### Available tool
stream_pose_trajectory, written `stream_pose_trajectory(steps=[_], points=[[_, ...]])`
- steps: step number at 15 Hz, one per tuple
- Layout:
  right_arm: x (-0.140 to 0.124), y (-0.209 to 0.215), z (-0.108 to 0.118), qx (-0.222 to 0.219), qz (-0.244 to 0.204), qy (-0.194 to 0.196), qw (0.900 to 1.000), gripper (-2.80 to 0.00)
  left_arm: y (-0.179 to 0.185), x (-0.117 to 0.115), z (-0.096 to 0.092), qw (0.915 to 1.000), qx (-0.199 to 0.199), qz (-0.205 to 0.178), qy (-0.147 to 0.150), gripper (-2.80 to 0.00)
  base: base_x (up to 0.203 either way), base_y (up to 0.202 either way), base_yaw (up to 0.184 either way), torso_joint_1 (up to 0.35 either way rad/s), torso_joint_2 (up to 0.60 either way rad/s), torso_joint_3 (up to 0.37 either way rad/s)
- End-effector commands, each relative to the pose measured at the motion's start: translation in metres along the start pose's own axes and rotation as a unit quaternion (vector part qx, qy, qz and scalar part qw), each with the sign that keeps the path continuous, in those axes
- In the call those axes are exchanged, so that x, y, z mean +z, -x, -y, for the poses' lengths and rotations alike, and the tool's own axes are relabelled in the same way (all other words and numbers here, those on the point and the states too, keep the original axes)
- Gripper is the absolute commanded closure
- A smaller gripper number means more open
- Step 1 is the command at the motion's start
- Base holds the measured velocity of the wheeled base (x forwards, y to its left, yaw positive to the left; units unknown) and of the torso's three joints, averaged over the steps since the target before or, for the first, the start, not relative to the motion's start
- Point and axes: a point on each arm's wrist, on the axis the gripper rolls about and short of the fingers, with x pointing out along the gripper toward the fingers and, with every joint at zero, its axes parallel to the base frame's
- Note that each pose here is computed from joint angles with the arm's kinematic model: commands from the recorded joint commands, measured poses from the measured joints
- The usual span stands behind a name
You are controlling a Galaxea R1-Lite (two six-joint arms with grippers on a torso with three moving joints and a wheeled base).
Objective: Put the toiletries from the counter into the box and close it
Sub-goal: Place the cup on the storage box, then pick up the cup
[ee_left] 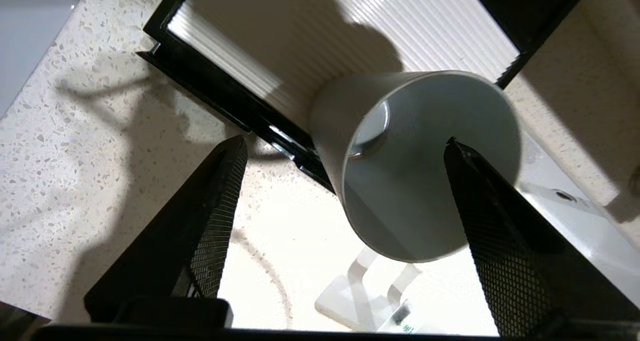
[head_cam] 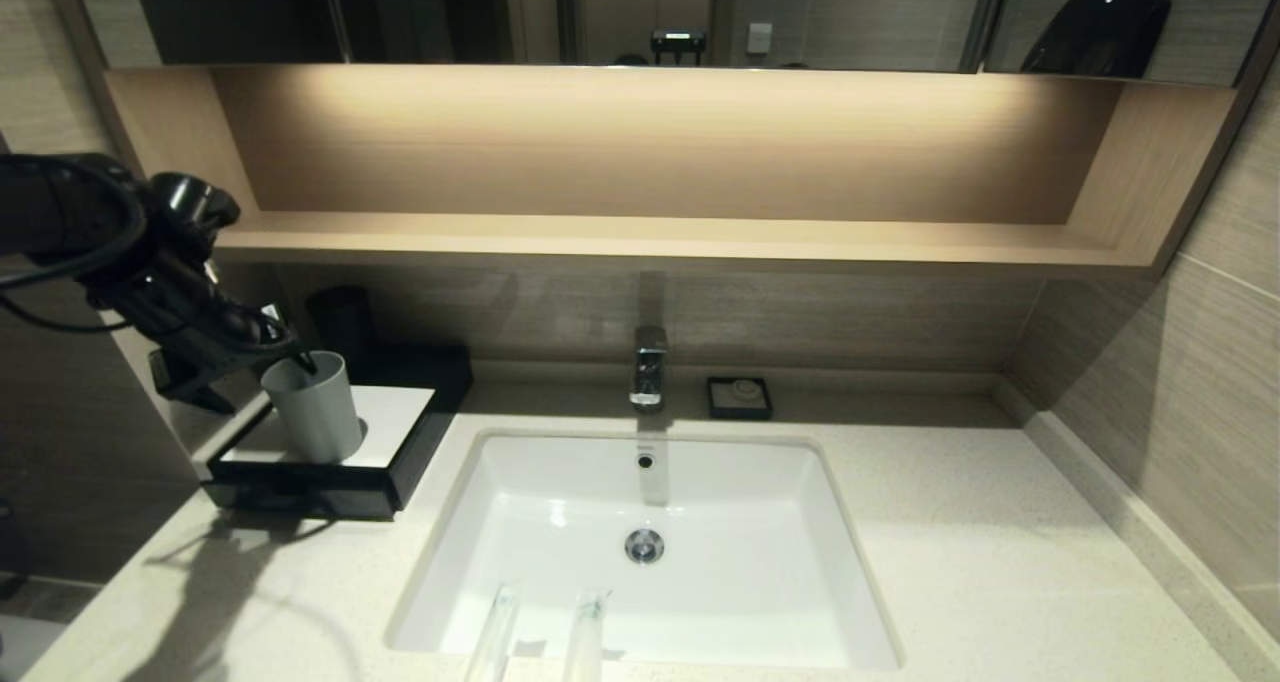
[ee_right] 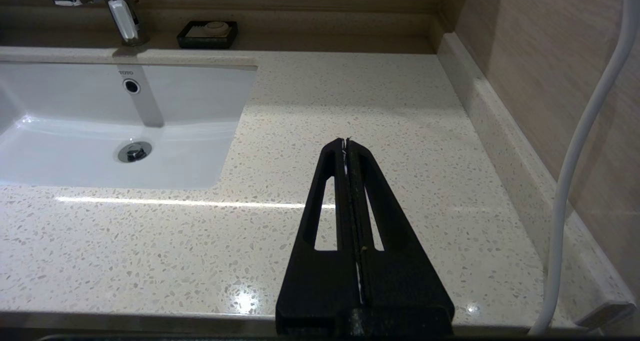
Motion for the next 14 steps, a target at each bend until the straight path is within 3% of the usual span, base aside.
stream_pose_trajectory(steps=[1,4,7,8,11,14], points=[[0.000,0.000,0.000,0.000,0.000,0.000,1.000,0.00,0.019,0.000,0.001,0.9997,-0.011,0.021,0.002,-2.80,0.000,0.000,0.000,0.000,0.00,0.000],[0.000,0.000,0.000,0.000,0.001,0.000,1.000,0.00,0.066,-0.002,0.003,0.9959,-0.040,0.081,-0.004,-2.80,0.000,0.000,0.000,0.000,0.00,0.000],[0.000,0.000,0.000,0.000,0.001,0.000,1.000,0.00,0.125,-0.015,0.000,0.9863,-0.069,0.148,-0.026,-2.80,0.000,0.000,0.000,0.000,0.00,0.000],[0.000,0.000,0.000,0.000,0.000,0.000,1.000,0.00,0.140,-0.022,-0.003,0.9835,-0.074,0.160,-0.041,0.00,0.000,0.000,0.000,0.000,0.00,0.000],[0.000,0.000,0.000,0.000,0.000,0.000,1.000,0.00,0.139,-0.049,-0.016,0.9824,-0.068,0.156,-0.078,0.00,0.000,0.000,0.000,0.000,0.00,0.000],[0.000,0.000,0.000,0.000,0.001,0.000,1.000,0.00,0.108,-0.080,-0.033,0.9769,-0.067,0.169,-0.112,0.00,0.000,0.000,0.000,0.000,0.00,0.000]])
